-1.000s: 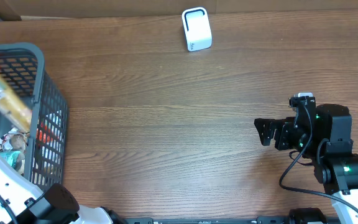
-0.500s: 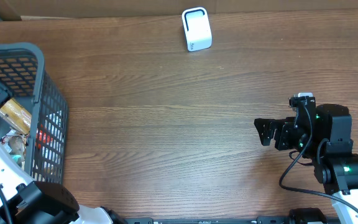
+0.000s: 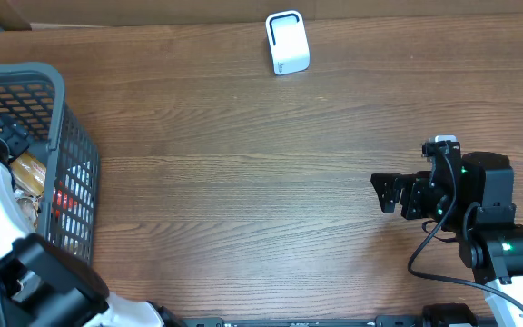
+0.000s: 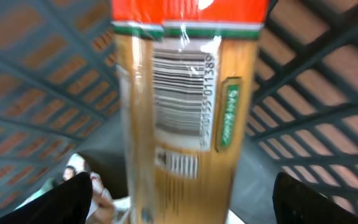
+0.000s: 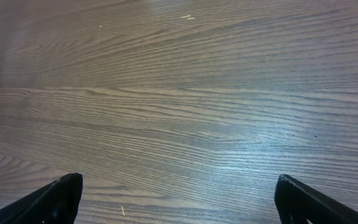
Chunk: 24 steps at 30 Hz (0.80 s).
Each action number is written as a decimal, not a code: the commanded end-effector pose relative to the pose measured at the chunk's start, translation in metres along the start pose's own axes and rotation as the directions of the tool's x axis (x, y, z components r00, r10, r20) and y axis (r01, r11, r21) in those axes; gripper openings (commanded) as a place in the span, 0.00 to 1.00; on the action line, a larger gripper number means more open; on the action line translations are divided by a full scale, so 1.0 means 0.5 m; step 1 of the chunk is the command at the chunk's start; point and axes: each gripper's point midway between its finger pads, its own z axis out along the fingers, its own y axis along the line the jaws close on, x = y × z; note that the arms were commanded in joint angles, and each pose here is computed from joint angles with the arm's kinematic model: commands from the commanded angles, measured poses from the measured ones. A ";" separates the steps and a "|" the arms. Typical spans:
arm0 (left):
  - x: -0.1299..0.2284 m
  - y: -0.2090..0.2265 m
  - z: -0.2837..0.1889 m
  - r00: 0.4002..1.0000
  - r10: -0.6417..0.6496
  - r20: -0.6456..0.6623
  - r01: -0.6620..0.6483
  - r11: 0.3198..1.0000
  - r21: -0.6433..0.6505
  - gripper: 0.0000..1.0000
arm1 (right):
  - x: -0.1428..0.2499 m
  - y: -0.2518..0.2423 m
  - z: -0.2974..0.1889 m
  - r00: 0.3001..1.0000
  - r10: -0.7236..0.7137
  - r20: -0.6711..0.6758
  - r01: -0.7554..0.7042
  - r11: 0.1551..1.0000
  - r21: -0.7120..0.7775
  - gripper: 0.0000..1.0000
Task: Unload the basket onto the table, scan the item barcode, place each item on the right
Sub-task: 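Carry the spaghetti package out and lay it on the table center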
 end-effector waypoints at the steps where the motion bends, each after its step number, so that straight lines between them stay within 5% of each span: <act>1: 0.054 -0.002 0.073 0.994 0.055 -0.092 -0.056 0.998 -0.011 0.84 | -0.021 0.010 -0.012 1.000 -0.008 0.027 0.008 1.000 -0.010 1.00; 9: 0.099 -0.017 0.143 0.984 0.060 -0.165 -0.057 0.998 0.022 0.77 | -0.020 0.012 -0.012 1.000 -0.008 0.027 0.009 1.000 -0.015 1.00; 11: 0.097 -0.017 0.144 0.985 0.060 -0.161 -0.057 0.998 0.023 0.55 | -0.021 0.012 -0.012 1.000 -0.008 0.027 0.009 1.000 -0.015 1.00; 13: 0.092 -0.018 0.141 0.986 0.059 -0.154 -0.056 0.998 0.023 0.21 | -0.021 0.012 -0.012 1.000 -0.009 0.027 0.009 1.000 -0.015 1.00; 15: 0.086 -0.018 0.134 0.988 0.058 -0.144 -0.054 0.998 0.026 0.04 | -0.021 0.012 -0.012 1.000 -0.008 0.027 0.009 1.000 -0.015 1.00; 24: -0.001 -0.023 0.022 0.999 0.048 -0.025 -0.047 0.998 0.043 0.04 | -0.021 0.012 -0.012 1.000 -0.009 0.027 0.009 1.000 -0.015 1.00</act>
